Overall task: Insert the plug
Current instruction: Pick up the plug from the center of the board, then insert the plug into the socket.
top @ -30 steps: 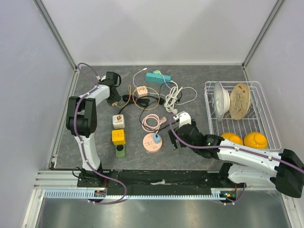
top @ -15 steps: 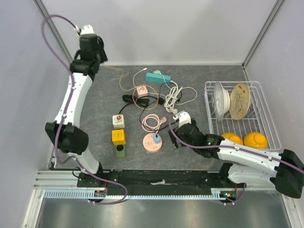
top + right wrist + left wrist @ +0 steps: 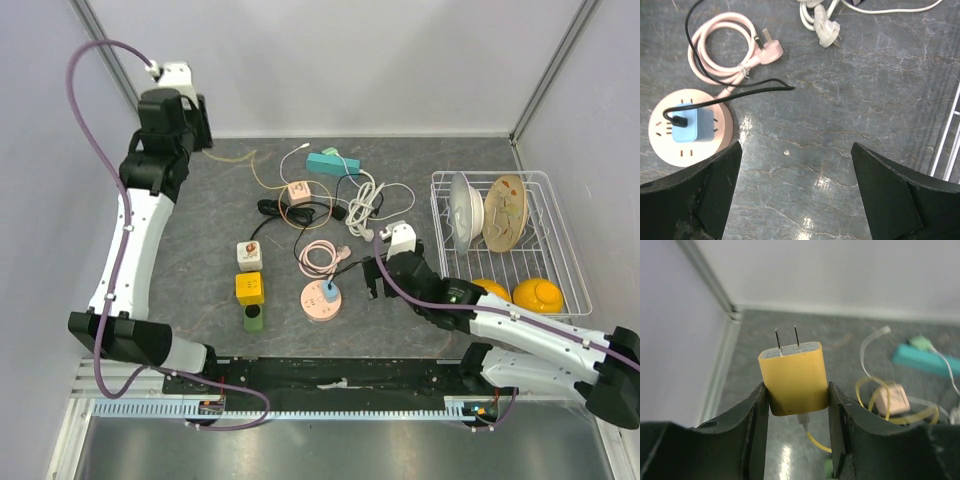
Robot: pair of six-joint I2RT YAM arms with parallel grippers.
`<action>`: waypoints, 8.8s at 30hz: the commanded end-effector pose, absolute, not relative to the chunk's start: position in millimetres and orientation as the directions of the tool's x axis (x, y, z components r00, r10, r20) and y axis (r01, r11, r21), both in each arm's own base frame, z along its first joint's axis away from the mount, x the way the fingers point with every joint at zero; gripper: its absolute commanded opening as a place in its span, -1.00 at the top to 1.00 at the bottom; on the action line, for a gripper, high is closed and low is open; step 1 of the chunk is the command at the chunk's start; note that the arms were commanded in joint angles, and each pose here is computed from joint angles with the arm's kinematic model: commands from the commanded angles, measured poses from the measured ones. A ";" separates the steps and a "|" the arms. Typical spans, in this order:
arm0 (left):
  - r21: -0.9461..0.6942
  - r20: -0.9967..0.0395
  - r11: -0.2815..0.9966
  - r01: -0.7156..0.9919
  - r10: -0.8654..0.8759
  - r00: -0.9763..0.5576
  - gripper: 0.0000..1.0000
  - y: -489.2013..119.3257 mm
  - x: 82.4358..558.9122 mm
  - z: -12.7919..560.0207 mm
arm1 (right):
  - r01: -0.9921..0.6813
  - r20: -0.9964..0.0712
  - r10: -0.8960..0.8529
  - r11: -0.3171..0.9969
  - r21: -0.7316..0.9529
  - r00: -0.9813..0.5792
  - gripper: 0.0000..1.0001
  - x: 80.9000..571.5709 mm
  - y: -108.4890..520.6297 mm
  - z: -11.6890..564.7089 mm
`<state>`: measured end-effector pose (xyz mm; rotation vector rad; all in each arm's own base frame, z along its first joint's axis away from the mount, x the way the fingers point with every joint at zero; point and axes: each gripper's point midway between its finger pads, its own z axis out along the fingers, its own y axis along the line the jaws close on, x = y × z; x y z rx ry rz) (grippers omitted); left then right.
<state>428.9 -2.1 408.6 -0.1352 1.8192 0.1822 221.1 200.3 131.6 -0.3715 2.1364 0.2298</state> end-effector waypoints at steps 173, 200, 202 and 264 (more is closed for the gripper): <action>-0.883 -0.453 0.144 0.446 -0.505 -0.734 0.27 -301.6 260.8 295.8 | -0.385 -0.375 0.564 0.108 0.917 -0.736 1.00 273.0 273.6 278.0; 0.112 -0.990 0.889 -0.444 0.060 -0.131 0.96 46.2 387.8 470.5 | -0.433 -0.697 0.354 0.585 0.685 -0.624 -0.48 271.5 238.0 228.0; 0.121 -0.988 0.894 -0.432 0.065 -0.142 0.96 45.0 385.6 465.0 | -0.464 -0.734 0.285 0.622 0.631 -0.616 -0.46 268.7 236.7 218.4; -0.057 -0.234 0.997 -0.055 -0.067 -0.970 0.97 -234.3 180.6 85.1 | -0.520 -0.849 -0.084 0.820 0.238 -0.522 -0.46 221.3 233.0 144.4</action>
